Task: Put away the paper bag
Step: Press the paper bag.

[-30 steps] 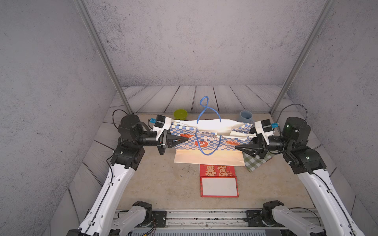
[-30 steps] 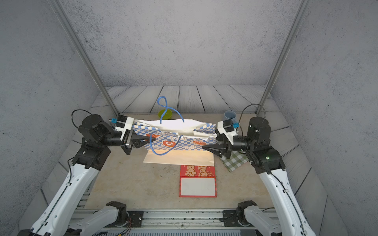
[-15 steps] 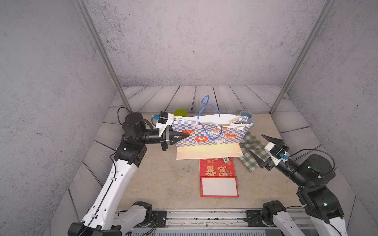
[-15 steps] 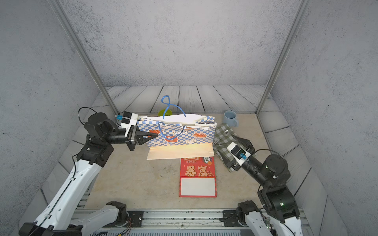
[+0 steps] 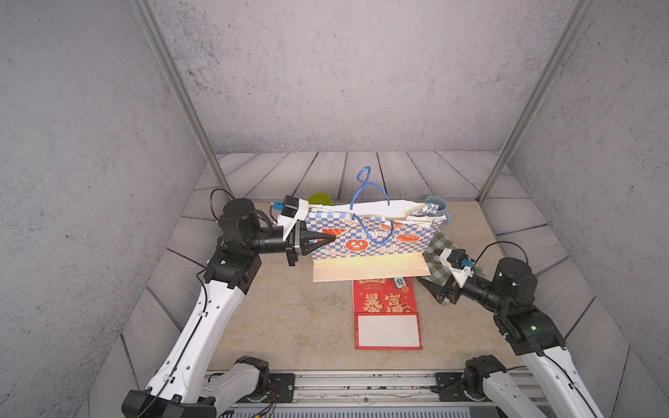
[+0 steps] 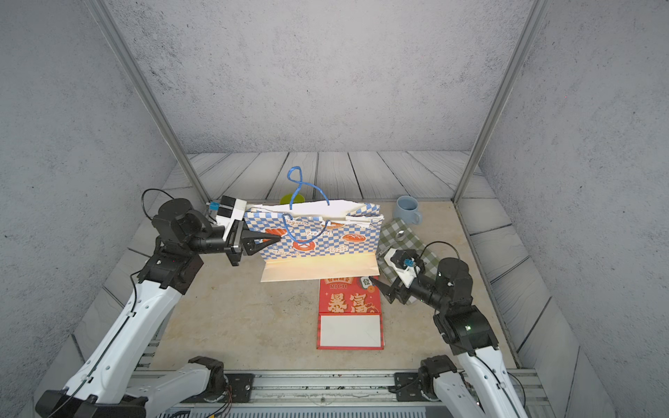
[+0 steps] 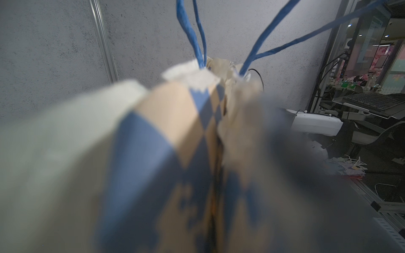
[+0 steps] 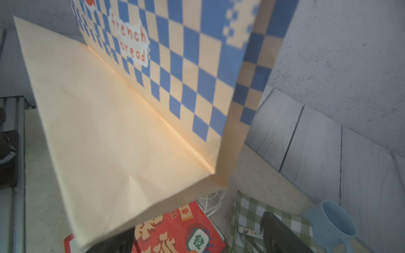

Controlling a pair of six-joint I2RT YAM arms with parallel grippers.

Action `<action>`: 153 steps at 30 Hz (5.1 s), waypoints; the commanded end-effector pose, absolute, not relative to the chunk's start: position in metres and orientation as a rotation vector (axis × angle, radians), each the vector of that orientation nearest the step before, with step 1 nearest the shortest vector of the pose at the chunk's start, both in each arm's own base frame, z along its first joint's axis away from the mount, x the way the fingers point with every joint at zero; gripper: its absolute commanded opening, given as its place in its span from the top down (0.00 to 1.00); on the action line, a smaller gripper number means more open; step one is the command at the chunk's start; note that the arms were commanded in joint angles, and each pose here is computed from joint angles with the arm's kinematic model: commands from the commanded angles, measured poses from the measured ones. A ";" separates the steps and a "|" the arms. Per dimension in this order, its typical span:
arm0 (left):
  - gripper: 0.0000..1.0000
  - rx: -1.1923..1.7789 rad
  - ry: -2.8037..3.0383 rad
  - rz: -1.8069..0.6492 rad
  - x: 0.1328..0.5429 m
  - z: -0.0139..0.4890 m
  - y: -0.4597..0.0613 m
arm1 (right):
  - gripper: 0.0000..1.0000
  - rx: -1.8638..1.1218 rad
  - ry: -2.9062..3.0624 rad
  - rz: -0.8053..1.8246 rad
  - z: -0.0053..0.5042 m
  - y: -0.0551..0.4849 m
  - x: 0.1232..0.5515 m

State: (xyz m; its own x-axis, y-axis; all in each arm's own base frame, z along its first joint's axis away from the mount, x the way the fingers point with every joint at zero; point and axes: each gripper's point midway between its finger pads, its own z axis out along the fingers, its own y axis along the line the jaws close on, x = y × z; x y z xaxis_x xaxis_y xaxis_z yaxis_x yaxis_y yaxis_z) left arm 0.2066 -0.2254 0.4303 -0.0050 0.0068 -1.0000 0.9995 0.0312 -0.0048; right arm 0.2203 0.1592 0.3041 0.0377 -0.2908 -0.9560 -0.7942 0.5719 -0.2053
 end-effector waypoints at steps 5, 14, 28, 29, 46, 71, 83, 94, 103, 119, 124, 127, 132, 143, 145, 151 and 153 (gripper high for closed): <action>1.00 1.255 1.162 -1.251 0.185 0.444 -0.225 | 0.08 -1.005 1.367 0.653 0.347 0.181 0.218; 1.00 1.276 1.173 -1.296 0.179 0.442 -0.226 | 0.12 -1.151 1.316 0.945 0.362 0.204 0.193; 1.00 1.285 1.176 -1.319 0.178 0.443 -0.229 | 0.45 -1.209 1.261 1.096 0.376 0.209 0.176; 1.00 1.286 1.177 -1.320 0.178 0.443 -0.229 | 0.47 -1.210 1.259 1.096 0.377 0.209 0.176; 0.94 1.249 1.198 -1.283 0.188 0.447 -0.231 | 1.00 -1.206 1.251 1.121 0.384 0.209 0.172; 0.01 1.003 1.326 -1.154 0.185 0.450 -0.198 | 1.00 -1.196 1.185 0.930 0.449 0.197 0.150; 0.08 1.155 1.254 -1.298 0.182 0.449 -0.223 | 1.00 -1.222 1.149 1.027 0.455 0.201 0.142; 0.73 1.253 1.178 -1.363 0.168 0.463 -0.232 | 1.00 -1.229 1.173 1.050 0.449 0.203 0.150; 0.96 1.266 1.163 -1.344 0.167 0.467 -0.232 | 1.00 -1.226 1.182 1.043 0.449 0.203 0.151; 1.00 1.244 1.082 -1.240 0.165 0.491 -0.229 | 1.00 -1.223 1.207 1.074 0.445 0.203 0.149; 0.44 1.179 1.089 -1.190 0.173 0.500 -0.228 | 1.00 -1.224 1.217 1.081 0.443 0.203 0.149; 0.45 1.147 1.038 -1.162 0.175 0.512 -0.227 | 1.00 -1.226 1.222 1.086 0.442 0.203 0.149; 0.99 1.086 0.975 -1.151 0.175 0.538 -0.225 | 1.00 -1.231 1.232 1.091 0.439 0.203 0.148; 0.32 1.030 0.958 -1.129 0.173 0.556 -0.222 | 1.00 -1.230 1.239 1.100 0.438 0.203 0.147; 0.39 1.033 0.937 -1.129 0.171 0.560 -0.222 | 1.00 -1.229 1.242 1.102 0.437 0.203 0.146; 1.00 1.011 0.923 -1.104 0.172 0.566 -0.220 | 1.00 -1.229 1.239 1.099 0.438 0.202 0.144; 0.80 0.987 0.949 -1.118 0.174 0.567 -0.220 | 1.00 -1.226 1.241 1.098 0.439 0.202 0.144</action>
State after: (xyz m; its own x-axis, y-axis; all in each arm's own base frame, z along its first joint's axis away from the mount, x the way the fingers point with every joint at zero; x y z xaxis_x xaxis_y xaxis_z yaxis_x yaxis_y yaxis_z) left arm 0.1808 -0.2248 0.5486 0.1432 -0.2263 -0.9635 0.9860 0.1167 0.1191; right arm 0.1520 0.2034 0.4332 0.0297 -0.0653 -0.9974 -0.9964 0.0777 -0.0347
